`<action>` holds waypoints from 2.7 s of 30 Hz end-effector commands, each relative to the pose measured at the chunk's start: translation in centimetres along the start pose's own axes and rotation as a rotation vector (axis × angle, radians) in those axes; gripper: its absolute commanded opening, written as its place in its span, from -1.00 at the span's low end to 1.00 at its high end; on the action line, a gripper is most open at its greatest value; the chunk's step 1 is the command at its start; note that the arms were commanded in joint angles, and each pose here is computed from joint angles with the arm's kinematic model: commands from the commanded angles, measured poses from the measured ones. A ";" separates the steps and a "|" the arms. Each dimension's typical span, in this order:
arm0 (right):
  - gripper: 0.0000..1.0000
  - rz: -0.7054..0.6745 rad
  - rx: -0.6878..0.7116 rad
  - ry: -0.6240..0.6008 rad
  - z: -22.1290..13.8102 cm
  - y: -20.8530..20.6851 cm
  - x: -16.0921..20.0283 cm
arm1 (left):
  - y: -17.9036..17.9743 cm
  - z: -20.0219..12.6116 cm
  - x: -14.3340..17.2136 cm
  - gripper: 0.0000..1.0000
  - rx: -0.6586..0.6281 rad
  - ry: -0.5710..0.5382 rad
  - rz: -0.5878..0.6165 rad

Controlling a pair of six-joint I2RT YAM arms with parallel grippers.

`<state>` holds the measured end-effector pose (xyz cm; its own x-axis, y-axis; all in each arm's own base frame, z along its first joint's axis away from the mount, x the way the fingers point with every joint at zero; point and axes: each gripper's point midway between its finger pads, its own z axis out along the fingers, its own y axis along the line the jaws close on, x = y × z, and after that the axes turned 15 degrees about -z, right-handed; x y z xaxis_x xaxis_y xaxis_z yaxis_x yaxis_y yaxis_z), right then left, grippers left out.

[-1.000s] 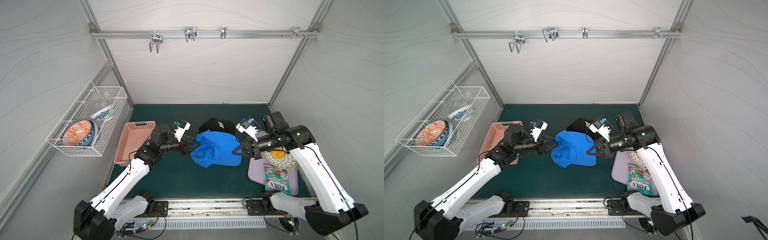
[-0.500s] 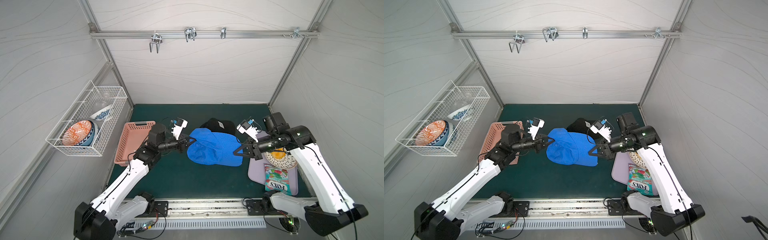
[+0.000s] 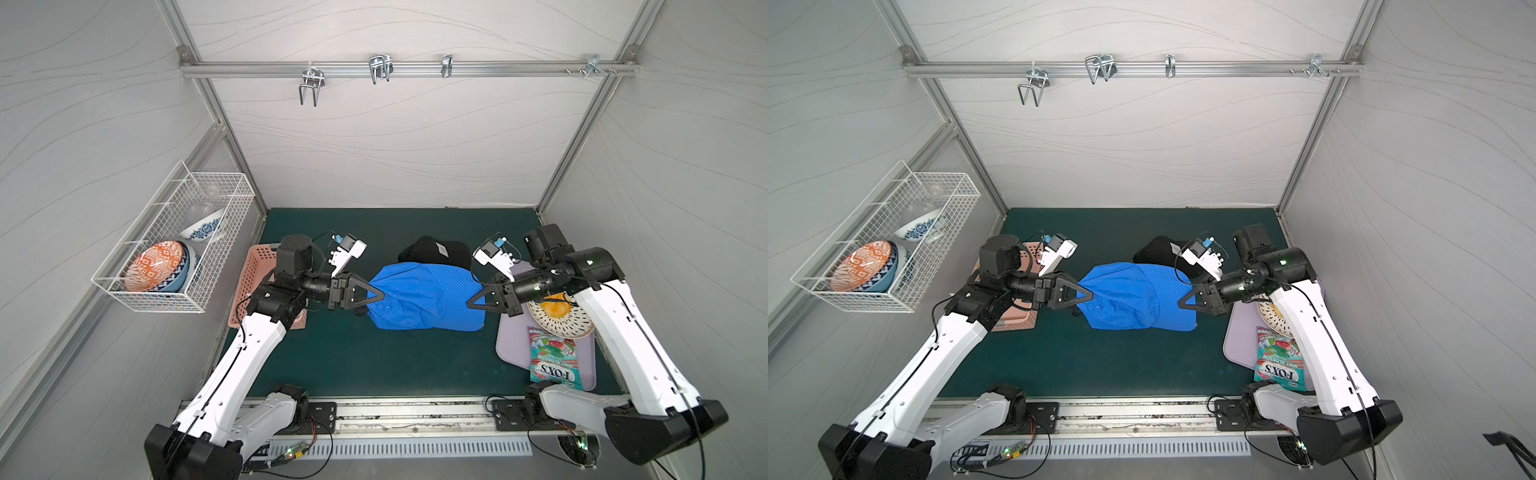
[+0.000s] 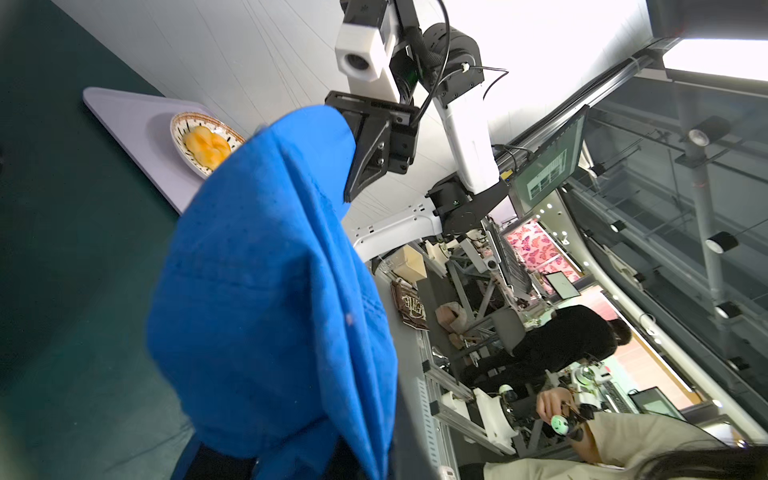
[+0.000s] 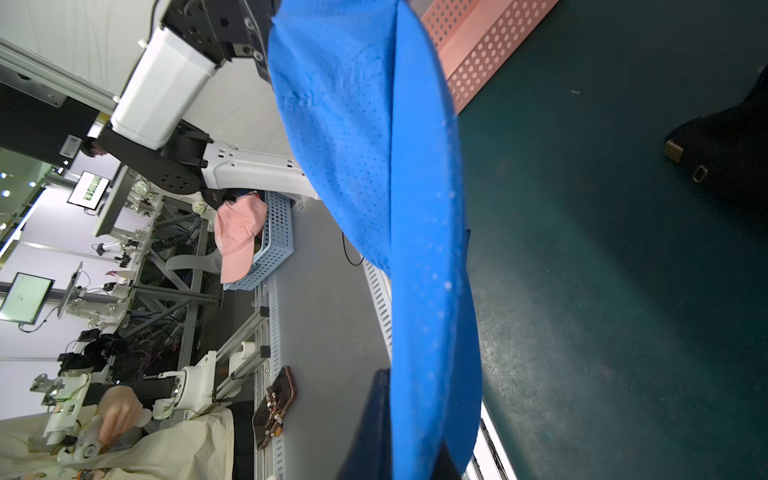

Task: Turn the baseball cap inside out
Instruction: Turn over the baseball cap, then place the baseball cap at the center of the board.

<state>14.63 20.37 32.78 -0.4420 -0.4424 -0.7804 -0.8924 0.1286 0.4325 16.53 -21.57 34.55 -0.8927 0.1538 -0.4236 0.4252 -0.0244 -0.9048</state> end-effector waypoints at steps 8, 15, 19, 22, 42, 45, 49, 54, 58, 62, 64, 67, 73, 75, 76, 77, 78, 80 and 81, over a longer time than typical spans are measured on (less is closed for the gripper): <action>-1.00 0.095 -0.013 -0.159 -2.2 0.4 -2.0 | 5.5 -4.0 -1.8 0.27 -0.360 -0.238 0.026; -1.00 0.270 0.005 -0.129 -1.7 -1.0 -1.3 | 8.9 -8.8 -4.2 0.91 -0.775 -0.437 0.078; -1.00 0.382 0.004 -0.101 -0.3 -2.1 -0.4 | 7.4 -10.6 -5.2 0.94 -0.847 -0.583 0.159; -1.00 0.388 -0.026 -0.084 2.3 -2.5 -0.6 | 6.1 -11.4 -5.5 0.94 -0.860 -0.656 0.207; -1.00 0.466 -0.283 0.091 13.7 -5.8 4.5 | 5.9 -10.5 -5.0 0.95 -0.816 -0.612 0.223; -0.93 0.497 -0.279 0.056 12.6 -7.1 5.5 | 6.7 -10.3 -4.6 0.94 -0.814 -0.597 0.205; -0.75 0.561 -0.278 0.051 11.3 -8.4 7.6 | 7.7 -9.8 -4.1 0.93 -0.796 -0.565 0.172; -0.47 0.605 -0.196 0.040 10.5 -10.8 9.0 | 8.7 -9.4 -3.6 0.93 -0.785 -0.529 0.148; -0.25 0.703 -0.032 0.072 9.0 -14.5 11.7 | 9.5 -9.2 -3.0 0.93 -0.791 -0.504 0.128; -0.14 0.806 0.141 0.139 7.3 -17.5 15.2 | 10.5 -9.1 -2.3 0.93 -0.809 -0.478 0.111; -0.11 0.835 0.220 0.163 6.5 -18.6 16.5 | 11.5 -9.1 -1.7 0.92 -0.822 -0.461 0.083; -0.01 0.844 0.309 0.184 5.5 -19.7 17.4 | 13.4 -8.4 -0.2 0.90 -0.811 -0.412 0.014; 0.33 0.787 0.418 0.160 3.9 -19.5 16.7 | 17.1 -6.8 3.8 0.86 -0.836 -0.296 -0.134; 0.49 0.762 0.426 0.135 3.5 -18.7 16.1 | 18.3 -6.4 5.1 0.87 -0.837 -0.275 -0.213; 0.53 0.748 0.412 0.111 3.6 -17.9 15.6 | 18.9 -5.9 5.8 0.85 -0.821 -0.266 -0.266; 0.54 0.751 0.405 0.100 3.7 -17.3 15.5 | 19.2 -5.5 6.1 0.83 -0.817 -0.249 -0.279; 0.56 0.761 0.407 0.094 3.9 -17.0 15.7 | 19.6 -5.2 6.3 0.83 -0.824 -0.231 -0.296; 0.63 0.777 0.406 0.089 4.6 -16.4 16.3 | 20.6 -4.7 6.8 0.84 -0.811 -0.187 -0.366; 0.64 0.787 0.392 0.085 5.2 -16.2 16.7 | 20.8 -4.2 6.9 0.84 -0.787 -0.166 -0.391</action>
<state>22.58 15.08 11.72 -0.9230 -0.1870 -0.3364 -0.3641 0.7077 0.6054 19.64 -15.90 13.11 -0.9682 -0.1419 -0.2061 0.0412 0.7222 -0.6905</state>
